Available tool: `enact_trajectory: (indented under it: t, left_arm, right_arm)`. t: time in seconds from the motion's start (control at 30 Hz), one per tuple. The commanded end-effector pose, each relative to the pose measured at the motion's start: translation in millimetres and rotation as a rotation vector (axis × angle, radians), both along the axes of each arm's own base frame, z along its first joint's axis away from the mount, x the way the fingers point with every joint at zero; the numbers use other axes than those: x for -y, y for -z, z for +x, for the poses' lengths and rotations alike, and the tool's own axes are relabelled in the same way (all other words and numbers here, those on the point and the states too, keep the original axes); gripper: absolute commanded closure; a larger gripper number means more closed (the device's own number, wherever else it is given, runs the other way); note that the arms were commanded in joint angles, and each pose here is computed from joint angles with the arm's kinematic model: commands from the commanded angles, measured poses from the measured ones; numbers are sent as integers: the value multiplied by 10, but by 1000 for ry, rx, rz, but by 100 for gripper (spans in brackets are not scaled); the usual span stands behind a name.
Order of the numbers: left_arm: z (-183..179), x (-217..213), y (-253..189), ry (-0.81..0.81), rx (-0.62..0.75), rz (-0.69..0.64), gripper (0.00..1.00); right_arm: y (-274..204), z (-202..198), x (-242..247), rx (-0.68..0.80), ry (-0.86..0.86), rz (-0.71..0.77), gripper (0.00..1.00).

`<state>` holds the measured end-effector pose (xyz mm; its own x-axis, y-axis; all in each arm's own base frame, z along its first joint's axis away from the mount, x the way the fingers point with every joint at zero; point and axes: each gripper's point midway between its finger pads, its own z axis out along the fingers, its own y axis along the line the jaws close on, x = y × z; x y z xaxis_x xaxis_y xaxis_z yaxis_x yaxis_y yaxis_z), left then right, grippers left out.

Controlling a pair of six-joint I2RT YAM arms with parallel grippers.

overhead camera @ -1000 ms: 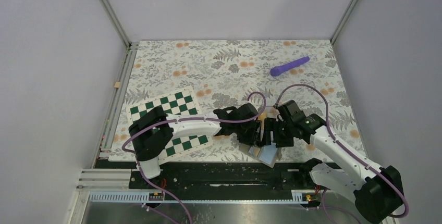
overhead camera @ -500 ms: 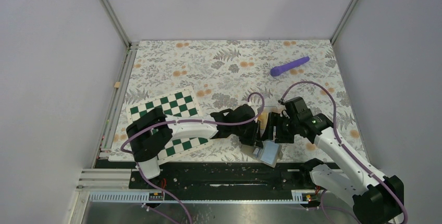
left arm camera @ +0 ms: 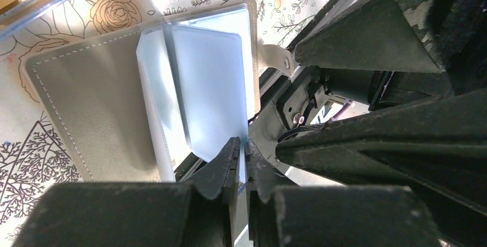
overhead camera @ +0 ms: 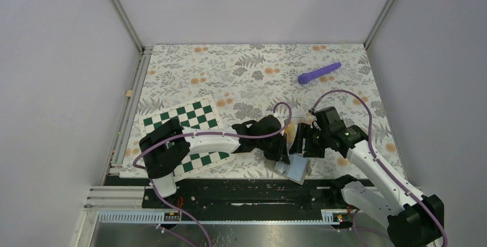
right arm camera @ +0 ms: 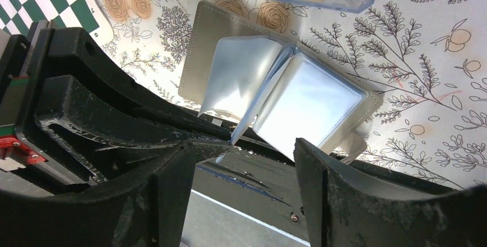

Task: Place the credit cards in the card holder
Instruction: Turn over the card slot in the card holder.

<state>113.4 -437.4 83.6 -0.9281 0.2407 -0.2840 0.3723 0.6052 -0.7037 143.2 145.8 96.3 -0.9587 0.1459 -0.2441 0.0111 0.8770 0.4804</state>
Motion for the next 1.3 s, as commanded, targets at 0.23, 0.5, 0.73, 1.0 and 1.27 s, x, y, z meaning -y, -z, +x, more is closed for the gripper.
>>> enact_trajectory:
  t: [0.23, 0.5, 0.73, 1.0, 1.27]
  left_arm:
    - [36, 6, 60, 19, 32, 55, 93]
    - [36, -1, 121, 18, 26, 80, 96]
    - [67, -75, 231, -2, 32, 153, 100]
    - [35, -79, 313, 7, 13, 179, 100]
    - [37, -78, 305, 5, 18, 178, 100]
  right_arm:
    - [18, -25, 0, -23, 10, 9, 31]
    - [63, -47, -3, -45, 9, 7, 32]
    - [84, -18, -80, -67, -14, 33, 45]
    - [7, 57, -237, -54, -44, 111, 72]
    - [276, -1, -183, -118, -37, 67, 80]
